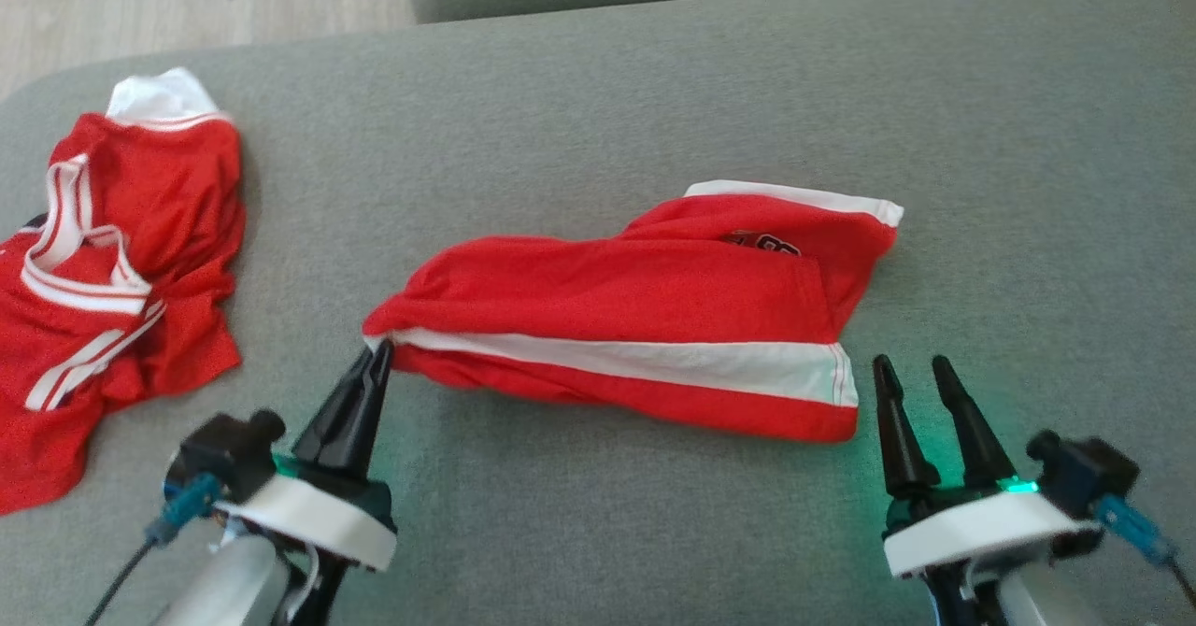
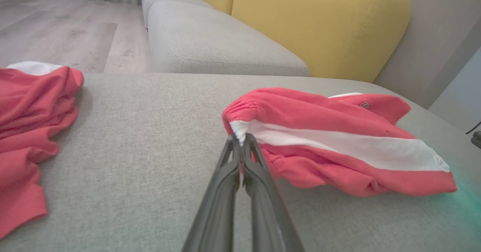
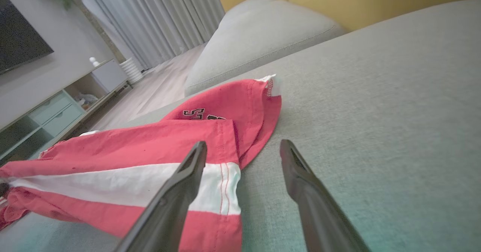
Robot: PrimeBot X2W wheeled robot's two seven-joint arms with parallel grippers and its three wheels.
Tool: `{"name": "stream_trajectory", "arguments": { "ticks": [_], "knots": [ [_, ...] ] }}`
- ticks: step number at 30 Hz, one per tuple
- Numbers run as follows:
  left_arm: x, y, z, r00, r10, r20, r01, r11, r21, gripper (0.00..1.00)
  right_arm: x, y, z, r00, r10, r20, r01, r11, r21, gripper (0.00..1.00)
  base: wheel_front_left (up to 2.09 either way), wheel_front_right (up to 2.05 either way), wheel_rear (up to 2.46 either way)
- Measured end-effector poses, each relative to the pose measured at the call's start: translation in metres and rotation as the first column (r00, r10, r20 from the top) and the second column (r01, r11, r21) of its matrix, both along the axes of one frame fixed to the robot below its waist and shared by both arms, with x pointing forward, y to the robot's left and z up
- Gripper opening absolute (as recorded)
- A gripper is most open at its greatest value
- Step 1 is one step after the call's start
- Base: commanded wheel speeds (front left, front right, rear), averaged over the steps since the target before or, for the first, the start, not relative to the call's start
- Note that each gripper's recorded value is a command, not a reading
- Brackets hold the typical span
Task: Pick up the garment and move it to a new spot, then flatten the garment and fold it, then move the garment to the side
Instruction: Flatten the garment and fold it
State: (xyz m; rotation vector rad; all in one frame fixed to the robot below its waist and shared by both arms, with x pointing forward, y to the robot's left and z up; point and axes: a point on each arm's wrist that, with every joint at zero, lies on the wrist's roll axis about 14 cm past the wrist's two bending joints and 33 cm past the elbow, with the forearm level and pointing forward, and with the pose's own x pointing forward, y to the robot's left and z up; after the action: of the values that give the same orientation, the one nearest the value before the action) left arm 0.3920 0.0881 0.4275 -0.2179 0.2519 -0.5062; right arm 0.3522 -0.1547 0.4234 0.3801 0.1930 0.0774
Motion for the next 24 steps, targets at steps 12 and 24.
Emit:
{"name": "stream_trajectory", "arguments": {
  "ticks": [12, 24],
  "knots": [
    [0.019, 0.016, 0.008, 0.998, 0.047, 0.036, -0.048, 0.999, 0.023, 0.00, -0.004, 0.036, -0.042, 0.945, 0.263, -0.192, -0.239, 0.961, 0.142, 1.00, 0.00, 0.00, 0.00],
    [0.019, 0.015, 0.010, 0.998, 0.045, 0.041, -0.046, 0.999, 0.022, 0.00, 0.001, 0.064, -0.039, 0.909, 0.352, -0.222, -0.287, 0.917, 0.278, 1.00, 0.00, 0.00, 0.00]
  ]
}}
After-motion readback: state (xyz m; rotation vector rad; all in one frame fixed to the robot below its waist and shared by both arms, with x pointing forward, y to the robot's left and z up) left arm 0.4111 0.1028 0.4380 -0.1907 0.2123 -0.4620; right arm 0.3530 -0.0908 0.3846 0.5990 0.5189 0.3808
